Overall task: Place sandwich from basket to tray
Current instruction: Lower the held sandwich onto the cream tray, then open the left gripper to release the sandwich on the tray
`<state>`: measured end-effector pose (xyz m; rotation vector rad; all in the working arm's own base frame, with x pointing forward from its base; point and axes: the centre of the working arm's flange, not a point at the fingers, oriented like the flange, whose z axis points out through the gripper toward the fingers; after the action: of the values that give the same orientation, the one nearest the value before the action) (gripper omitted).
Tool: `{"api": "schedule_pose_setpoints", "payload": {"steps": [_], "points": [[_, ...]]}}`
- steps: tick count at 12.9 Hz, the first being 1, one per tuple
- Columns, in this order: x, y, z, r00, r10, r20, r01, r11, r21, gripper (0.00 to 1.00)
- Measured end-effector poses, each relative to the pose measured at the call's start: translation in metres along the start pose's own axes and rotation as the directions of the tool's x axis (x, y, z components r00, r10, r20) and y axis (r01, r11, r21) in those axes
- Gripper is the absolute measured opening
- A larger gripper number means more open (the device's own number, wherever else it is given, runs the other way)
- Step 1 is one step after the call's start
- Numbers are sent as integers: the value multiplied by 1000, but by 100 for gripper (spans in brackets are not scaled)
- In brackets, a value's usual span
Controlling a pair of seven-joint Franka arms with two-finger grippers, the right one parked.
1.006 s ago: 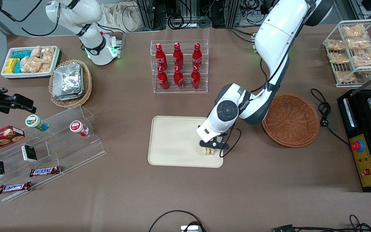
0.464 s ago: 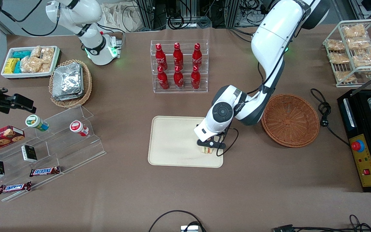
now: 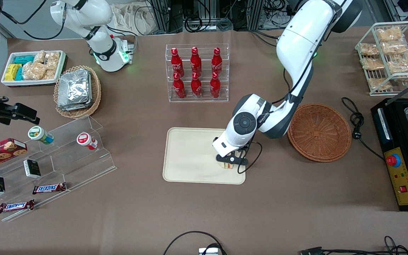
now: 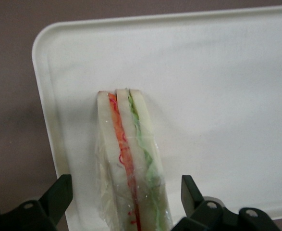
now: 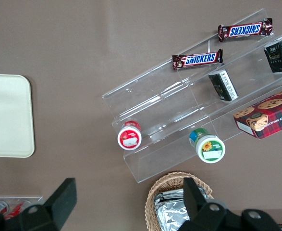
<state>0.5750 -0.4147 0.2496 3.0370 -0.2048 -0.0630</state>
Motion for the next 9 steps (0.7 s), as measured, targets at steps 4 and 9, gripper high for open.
{"api": "schedule_pose_setpoints", "payload": {"steps": [4, 9], "points": [[17, -2, -36, 998, -58, -35, 58, 998, -6, 100], [46, -55, -122, 982, -155, -111, 159, 987, 29, 100]]}}
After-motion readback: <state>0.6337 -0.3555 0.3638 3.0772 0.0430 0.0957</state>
